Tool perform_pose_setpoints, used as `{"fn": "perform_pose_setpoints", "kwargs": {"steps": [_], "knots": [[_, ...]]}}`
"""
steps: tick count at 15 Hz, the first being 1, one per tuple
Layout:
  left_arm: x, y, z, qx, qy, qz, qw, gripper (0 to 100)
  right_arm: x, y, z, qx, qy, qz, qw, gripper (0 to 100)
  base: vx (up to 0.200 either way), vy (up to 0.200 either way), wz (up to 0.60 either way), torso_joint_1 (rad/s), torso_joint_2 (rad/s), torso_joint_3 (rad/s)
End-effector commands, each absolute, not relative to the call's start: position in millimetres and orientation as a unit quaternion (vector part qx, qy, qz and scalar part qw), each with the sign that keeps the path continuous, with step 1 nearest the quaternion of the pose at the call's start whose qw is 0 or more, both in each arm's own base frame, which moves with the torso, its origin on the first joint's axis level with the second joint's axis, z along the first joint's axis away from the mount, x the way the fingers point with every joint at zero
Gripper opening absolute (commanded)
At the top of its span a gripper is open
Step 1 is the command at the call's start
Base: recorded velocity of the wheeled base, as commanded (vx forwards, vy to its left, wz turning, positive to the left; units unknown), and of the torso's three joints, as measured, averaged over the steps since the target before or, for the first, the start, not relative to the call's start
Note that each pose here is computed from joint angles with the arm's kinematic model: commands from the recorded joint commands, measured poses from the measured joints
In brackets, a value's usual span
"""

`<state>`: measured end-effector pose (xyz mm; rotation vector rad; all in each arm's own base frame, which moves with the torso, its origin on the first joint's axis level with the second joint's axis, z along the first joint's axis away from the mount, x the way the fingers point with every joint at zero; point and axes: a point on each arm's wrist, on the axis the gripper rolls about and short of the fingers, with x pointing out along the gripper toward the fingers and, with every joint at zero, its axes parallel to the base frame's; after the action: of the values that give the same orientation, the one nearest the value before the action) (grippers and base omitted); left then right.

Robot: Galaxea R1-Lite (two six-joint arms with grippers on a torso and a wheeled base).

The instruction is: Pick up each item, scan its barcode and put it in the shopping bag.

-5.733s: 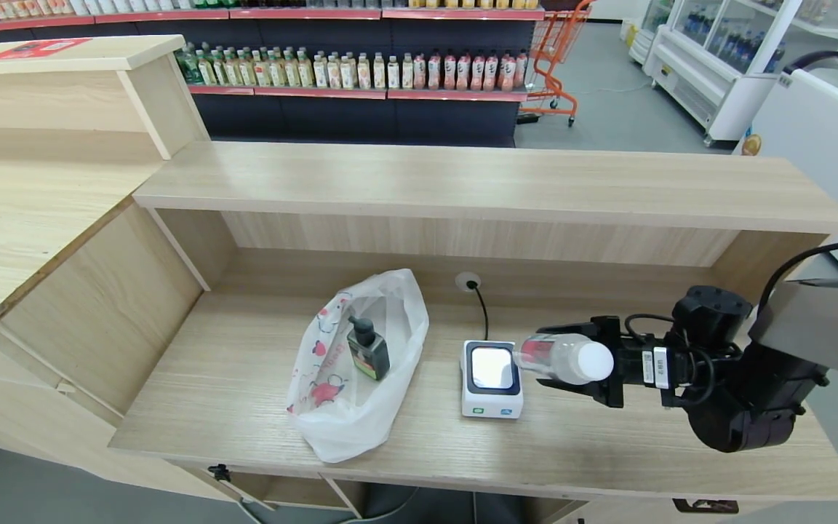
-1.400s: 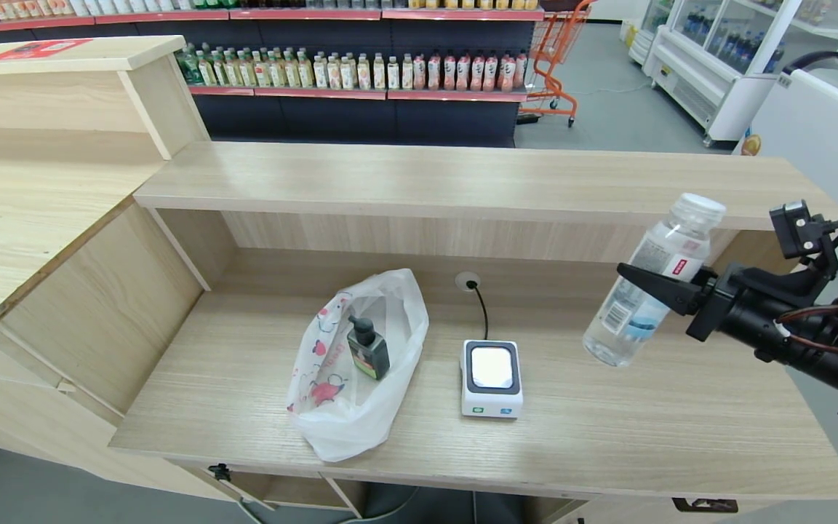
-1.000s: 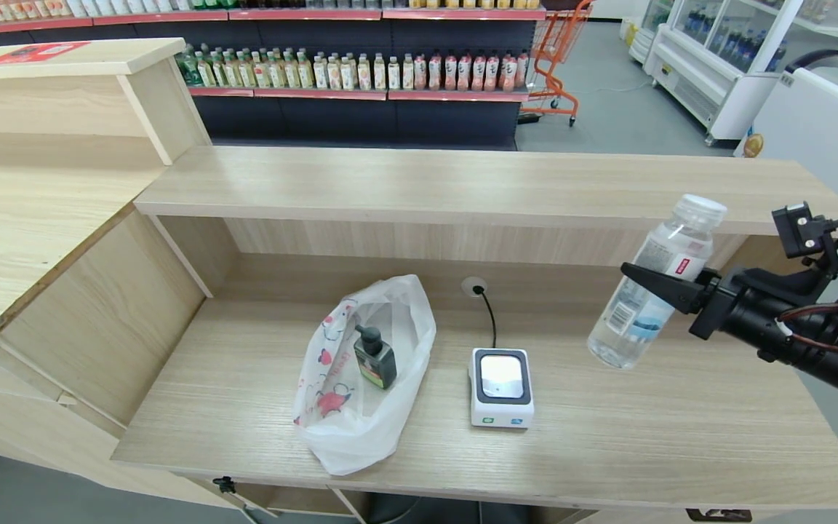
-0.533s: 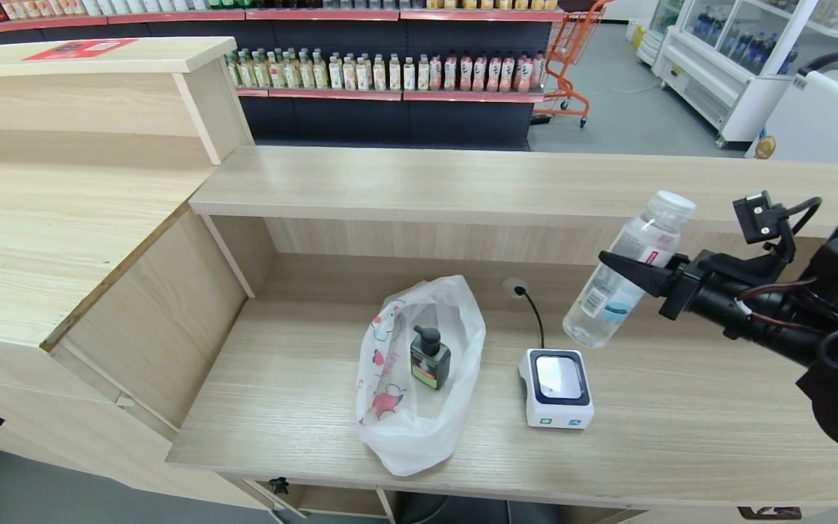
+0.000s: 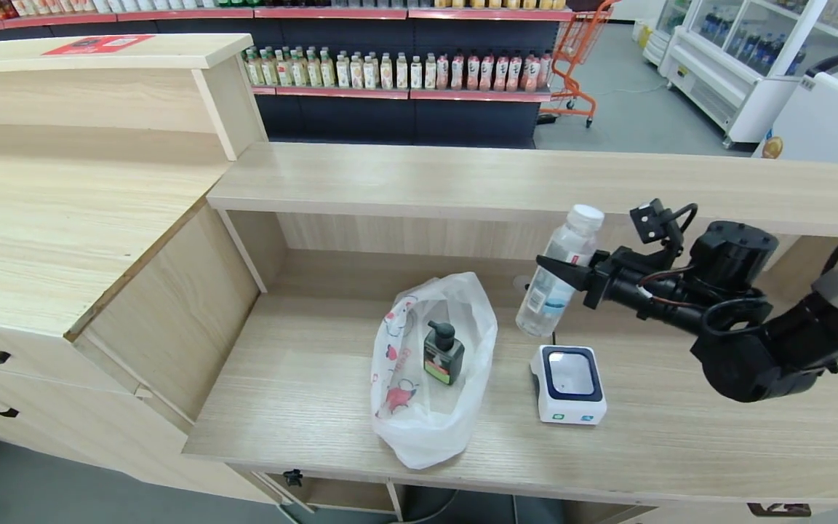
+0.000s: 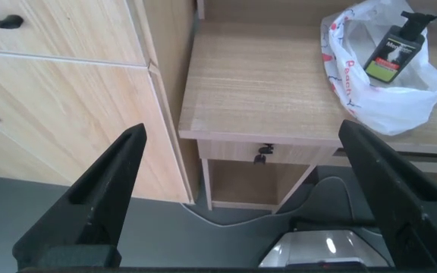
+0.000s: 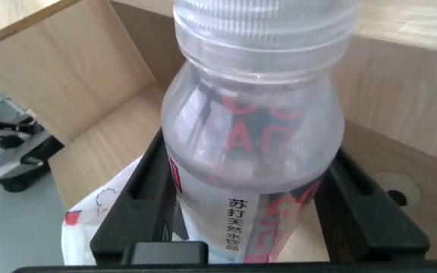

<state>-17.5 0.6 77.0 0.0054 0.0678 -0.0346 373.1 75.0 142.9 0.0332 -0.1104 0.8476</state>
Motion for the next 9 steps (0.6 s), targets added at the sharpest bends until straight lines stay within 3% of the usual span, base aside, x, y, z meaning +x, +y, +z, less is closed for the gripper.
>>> {"fn": "perform_pose_setpoints", "kwargs": {"steps": [1,9], "knots": [[-17.5,0.6,77.0,0.003,0.034,-0.017,0.999,100,395.6,93.2,111.4,0.011,-0.037,0.426,0.904,0,0.000,0.000,0.00,0.000,0.00,0.000],[-17.5,0.6,77.0,0.003,0.034,-0.017,0.999,100,451.1,146.5,70.6,-0.034,-0.048,0.449,0.892,0,0.000,0.000,0.00,0.000,0.00,0.000]]}}
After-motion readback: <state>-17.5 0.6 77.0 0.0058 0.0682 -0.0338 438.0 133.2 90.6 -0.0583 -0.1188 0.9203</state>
